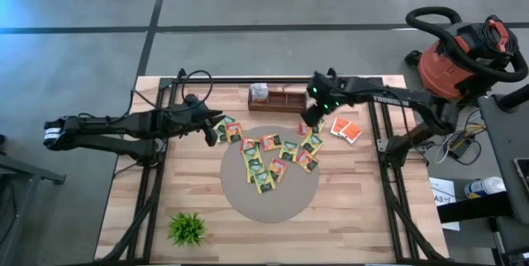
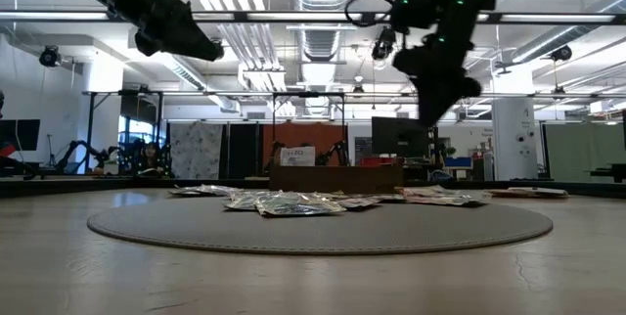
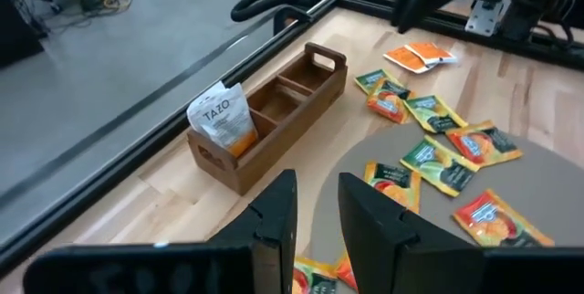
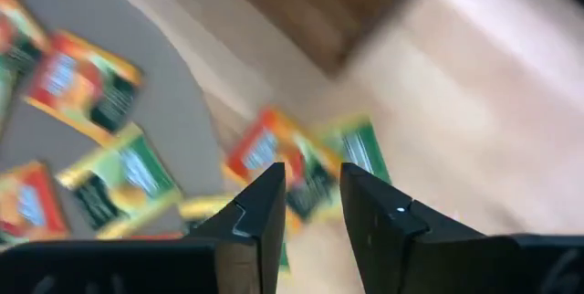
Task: Pick & Place Tea
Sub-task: Put the white tea bag into the left section of the wooden organizer
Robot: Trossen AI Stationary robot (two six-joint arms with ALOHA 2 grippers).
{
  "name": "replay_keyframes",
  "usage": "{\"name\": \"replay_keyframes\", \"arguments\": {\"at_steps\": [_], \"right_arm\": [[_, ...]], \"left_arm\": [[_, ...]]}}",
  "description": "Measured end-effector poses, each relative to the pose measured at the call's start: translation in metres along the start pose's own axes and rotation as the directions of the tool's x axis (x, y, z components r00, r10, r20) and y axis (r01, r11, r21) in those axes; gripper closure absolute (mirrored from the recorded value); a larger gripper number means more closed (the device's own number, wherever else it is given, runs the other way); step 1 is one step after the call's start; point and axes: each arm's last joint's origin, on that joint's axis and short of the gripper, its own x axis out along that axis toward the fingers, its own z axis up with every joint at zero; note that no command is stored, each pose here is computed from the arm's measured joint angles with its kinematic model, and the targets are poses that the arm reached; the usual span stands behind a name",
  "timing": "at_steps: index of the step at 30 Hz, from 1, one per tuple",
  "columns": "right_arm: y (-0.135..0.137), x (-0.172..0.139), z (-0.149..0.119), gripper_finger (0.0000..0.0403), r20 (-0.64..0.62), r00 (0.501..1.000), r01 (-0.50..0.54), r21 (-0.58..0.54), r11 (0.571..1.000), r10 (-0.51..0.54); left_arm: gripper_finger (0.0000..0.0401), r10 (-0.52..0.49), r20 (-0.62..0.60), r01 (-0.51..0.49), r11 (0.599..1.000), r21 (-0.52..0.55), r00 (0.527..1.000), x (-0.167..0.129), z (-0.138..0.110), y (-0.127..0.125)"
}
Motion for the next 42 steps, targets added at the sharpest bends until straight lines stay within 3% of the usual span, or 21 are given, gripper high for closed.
{"name": "replay_keyframes", "arguments": {"at_steps": [5, 12, 27, 34, 42], "right_arm": [[-0.004, 0.012, -0.039, 0.0296, -0.139, 0.979, 0.151, 0.008, 0.988, -0.148], [-0.015, 0.027, -0.069, 0.0292, -0.349, 0.891, 0.329, 0.059, 0.942, -0.289], [-0.020, 0.058, -0.083, 0.0201, -0.475, 0.779, 0.434, -0.063, 0.899, -0.409], [-0.020, 0.071, -0.084, 0.0163, -0.464, 0.776, 0.426, -0.115, 0.897, -0.428], [-0.022, 0.084, -0.087, 0.0156, -0.458, 0.755, 0.417, -0.215, 0.883, -0.469]], "left_arm": [[0.0323, -0.006, -0.002, 0.006, 0.998, 0.055, 1.000, 0.000, 0.000, 0.000], [0.0323, 0.011, -0.037, -0.008, 0.997, 0.071, 0.999, 0.000, -0.003, 0.002], [0.0323, 0.016, -0.045, -0.014, 0.999, 0.050, 0.999, 0.000, -0.004, 0.003], [0.0323, 0.014, -0.047, -0.013, 1.000, 0.024, 0.999, 0.000, -0.004, 0.003], [0.0323, 0.013, -0.048, -0.014, 1.000, -0.022, 0.999, 0.000, -0.004, 0.003]]}}
